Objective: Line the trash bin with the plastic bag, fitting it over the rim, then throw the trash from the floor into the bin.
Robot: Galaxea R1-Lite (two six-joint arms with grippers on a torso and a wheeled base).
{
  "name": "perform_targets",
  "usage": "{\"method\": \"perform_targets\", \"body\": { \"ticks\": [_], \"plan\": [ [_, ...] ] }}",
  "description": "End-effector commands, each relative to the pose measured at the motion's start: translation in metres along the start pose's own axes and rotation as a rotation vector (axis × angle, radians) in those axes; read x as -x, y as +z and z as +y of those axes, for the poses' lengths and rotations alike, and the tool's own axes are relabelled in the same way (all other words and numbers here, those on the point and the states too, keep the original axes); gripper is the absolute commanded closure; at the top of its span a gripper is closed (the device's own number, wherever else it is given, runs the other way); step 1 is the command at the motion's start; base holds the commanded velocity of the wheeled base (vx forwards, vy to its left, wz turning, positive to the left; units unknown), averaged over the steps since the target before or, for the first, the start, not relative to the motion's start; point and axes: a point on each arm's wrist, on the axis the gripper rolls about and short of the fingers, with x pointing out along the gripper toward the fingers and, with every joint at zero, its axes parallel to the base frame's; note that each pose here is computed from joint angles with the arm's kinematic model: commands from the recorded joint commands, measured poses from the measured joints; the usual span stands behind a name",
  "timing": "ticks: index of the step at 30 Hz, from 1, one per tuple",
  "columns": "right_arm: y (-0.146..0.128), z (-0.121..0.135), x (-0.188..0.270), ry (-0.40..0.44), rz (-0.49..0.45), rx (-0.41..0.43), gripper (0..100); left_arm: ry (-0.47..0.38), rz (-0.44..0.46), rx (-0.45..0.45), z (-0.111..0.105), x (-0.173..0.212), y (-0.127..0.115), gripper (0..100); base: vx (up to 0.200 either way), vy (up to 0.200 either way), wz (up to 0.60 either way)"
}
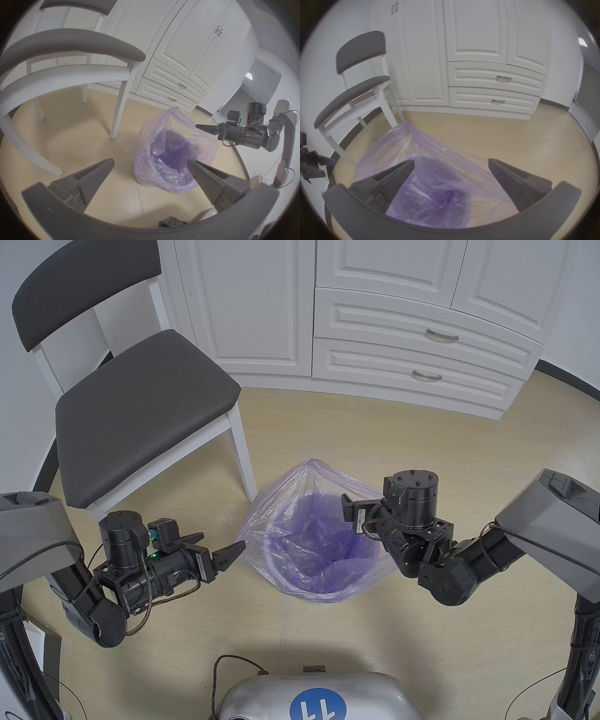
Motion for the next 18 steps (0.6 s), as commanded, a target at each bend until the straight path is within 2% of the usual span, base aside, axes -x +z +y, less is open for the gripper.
{"method": "perform_targets", "body": {
  "ticks": [1, 3, 6, 7, 8, 10, 15, 18],
  "plan": [
    [0.013, -0.032, -0.002, -0.077, 0.032, -0.009, 0, -0.002, 0.021, -0.001, -0.004, -0.031, 0.014, 0, 0.000, 0.000, 0.00],
    [0.016, -0.035, 0.001, -0.081, 0.052, -0.005, 0, 0.010, 0.048, 0.004, -0.007, -0.040, 0.028, 0, 0.000, 0.000, 0.00],
    [0.017, -0.041, 0.004, -0.093, 0.097, 0.009, 0, 0.080, 0.097, 0.013, -0.019, -0.049, 0.060, 0, 0.000, 0.000, 0.00],
    [0.017, -0.041, 0.004, -0.093, 0.097, 0.009, 0, 0.080, 0.097, 0.013, -0.019, -0.049, 0.060, 0, 0.000, 0.000, 0.00],
    [0.018, -0.046, 0.005, -0.084, 0.124, 0.008, 0, 0.103, 0.161, 0.022, -0.027, -0.052, 0.071, 0, 0.000, 0.000, 0.00],
    [0.021, -0.050, 0.006, -0.051, 0.150, -0.014, 0, 0.107, 0.196, 0.035, -0.033, -0.057, 0.078, 0, 0.000, 0.000, 0.00],
    [0.027, -0.055, 0.011, 0.040, 0.226, -0.086, 0, 0.094, 0.140, 0.026, -0.032, -0.079, 0.093, 0, 0.000, 0.000, 0.00],
    [0.025, -0.059, 0.008, 0.061, 0.241, -0.103, 0, 0.097, 0.147, 0.024, -0.030, -0.086, 0.089, 0, 0.000, 0.000, 0.00]
  ]
}}
